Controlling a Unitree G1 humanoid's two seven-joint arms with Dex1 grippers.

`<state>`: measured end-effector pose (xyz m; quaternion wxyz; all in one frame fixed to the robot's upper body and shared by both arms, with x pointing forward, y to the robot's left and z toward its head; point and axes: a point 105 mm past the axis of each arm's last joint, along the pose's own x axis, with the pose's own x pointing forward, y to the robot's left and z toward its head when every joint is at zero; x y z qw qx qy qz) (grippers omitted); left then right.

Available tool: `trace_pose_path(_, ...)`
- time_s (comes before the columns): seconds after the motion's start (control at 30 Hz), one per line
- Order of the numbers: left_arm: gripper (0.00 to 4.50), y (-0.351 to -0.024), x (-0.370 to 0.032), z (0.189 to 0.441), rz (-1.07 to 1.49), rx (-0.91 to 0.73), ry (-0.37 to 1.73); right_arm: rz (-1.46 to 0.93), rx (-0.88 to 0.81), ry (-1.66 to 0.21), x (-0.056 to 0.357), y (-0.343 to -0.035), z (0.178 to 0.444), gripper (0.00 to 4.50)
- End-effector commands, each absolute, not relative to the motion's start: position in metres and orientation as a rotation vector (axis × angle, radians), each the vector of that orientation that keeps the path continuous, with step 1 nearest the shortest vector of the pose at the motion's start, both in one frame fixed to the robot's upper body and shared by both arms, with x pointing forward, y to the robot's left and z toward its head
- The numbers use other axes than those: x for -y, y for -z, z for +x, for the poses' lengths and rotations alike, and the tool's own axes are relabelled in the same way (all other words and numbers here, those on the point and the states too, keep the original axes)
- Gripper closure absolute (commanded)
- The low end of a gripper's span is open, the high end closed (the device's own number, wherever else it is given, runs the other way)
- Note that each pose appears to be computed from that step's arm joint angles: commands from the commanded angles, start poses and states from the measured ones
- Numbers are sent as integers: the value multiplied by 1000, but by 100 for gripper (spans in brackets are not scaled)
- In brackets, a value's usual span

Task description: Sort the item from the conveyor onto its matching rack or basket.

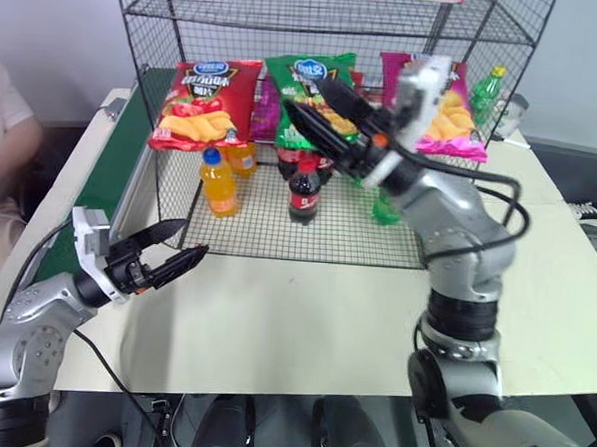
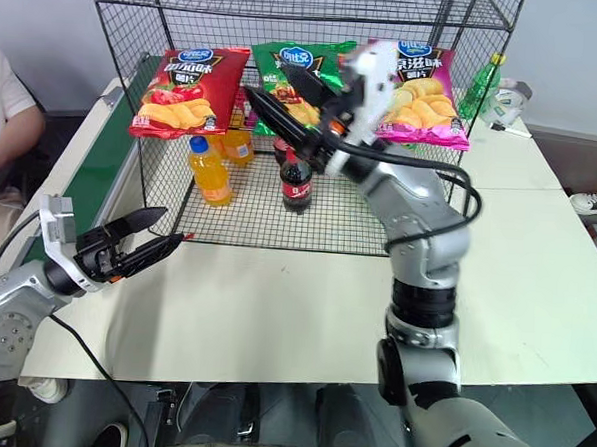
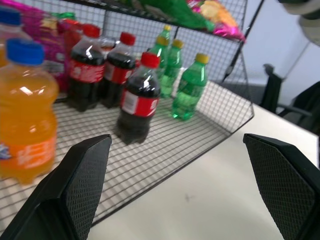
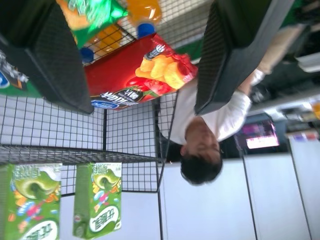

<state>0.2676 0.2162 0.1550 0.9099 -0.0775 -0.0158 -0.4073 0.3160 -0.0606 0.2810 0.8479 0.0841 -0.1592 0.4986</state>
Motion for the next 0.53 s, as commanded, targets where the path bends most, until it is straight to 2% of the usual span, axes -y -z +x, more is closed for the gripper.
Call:
trace_pose_path(0.03,0,-174,-222,261,-118,61,833,161,344,-1129,81,-280,288,117)
trace_pose_path(0.2,0,-176,-244,259,-20,-5,714,58,134,-1173,125,-230,255,117)
trace_pose_path(0.3,0,-179,-264,263,49,-17,595,3,58,-1107,156,-216,254,117)
trace_pose_path(0.4,0,-176,-275,264,72,-41,576,-84,-9,-1054,180,-199,256,117)
trace_pose_path(0.53,0,-174,-287,268,136,-29,552,-91,-17,-993,197,-190,264,117)
